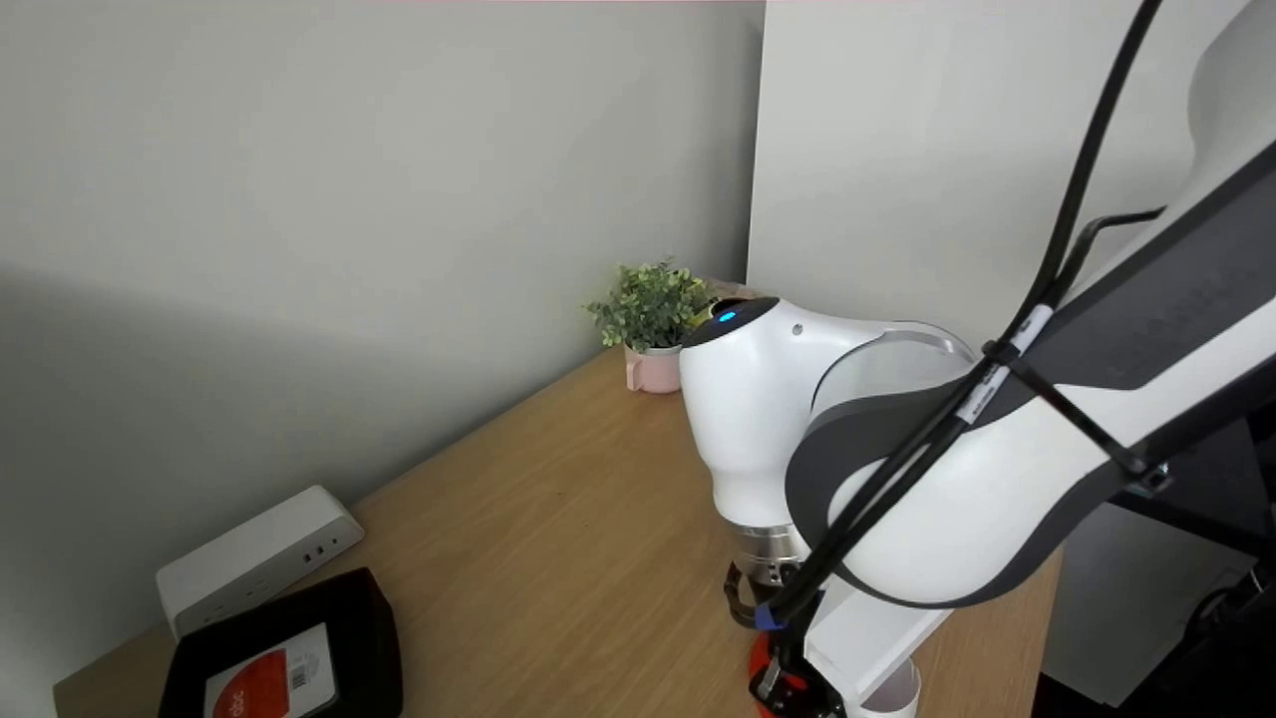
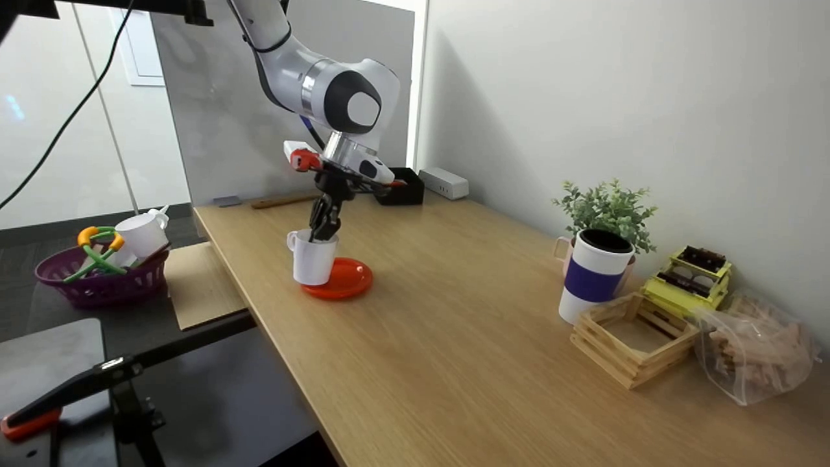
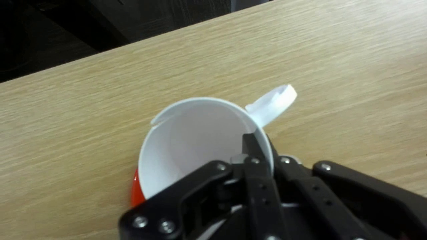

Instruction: Put the white cup on the orange plate

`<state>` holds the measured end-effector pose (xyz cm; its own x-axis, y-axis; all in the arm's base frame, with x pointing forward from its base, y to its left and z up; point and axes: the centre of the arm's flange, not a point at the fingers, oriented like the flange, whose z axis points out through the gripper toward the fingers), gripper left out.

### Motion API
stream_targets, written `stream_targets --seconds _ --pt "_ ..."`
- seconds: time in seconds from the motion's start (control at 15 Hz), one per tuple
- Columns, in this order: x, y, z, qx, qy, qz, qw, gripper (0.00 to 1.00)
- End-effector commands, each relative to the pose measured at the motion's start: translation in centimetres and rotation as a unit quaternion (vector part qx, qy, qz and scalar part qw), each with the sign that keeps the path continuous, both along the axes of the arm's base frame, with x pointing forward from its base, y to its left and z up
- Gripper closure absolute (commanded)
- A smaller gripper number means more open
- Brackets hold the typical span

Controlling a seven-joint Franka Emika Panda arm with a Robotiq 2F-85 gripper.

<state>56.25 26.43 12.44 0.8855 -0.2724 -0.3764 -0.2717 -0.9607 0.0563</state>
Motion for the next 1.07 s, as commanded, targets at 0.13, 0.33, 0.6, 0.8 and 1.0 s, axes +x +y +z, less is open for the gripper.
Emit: stream_targets --seconds 0.13,0.33,0.6,0.8,1.0 --pt "-0.8 -0.8 1.2 -0.02 -0.005 -0.015 0.9997 0.99" --pt "-0.5 -0.6 1.2 -0.017 -0.01 -0.006 0.9998 0.66" --pt "-0.4 -0.2 1.1 -0.017 -0.014 0.01 0.9997 0.38" --pt "-0.8 0.4 1.6 -0.023 -0.022 0.017 0.9993 0.18" --pt "-1.6 1.1 2.6 -0.03 -0.036 0.022 0.9987 0.01"
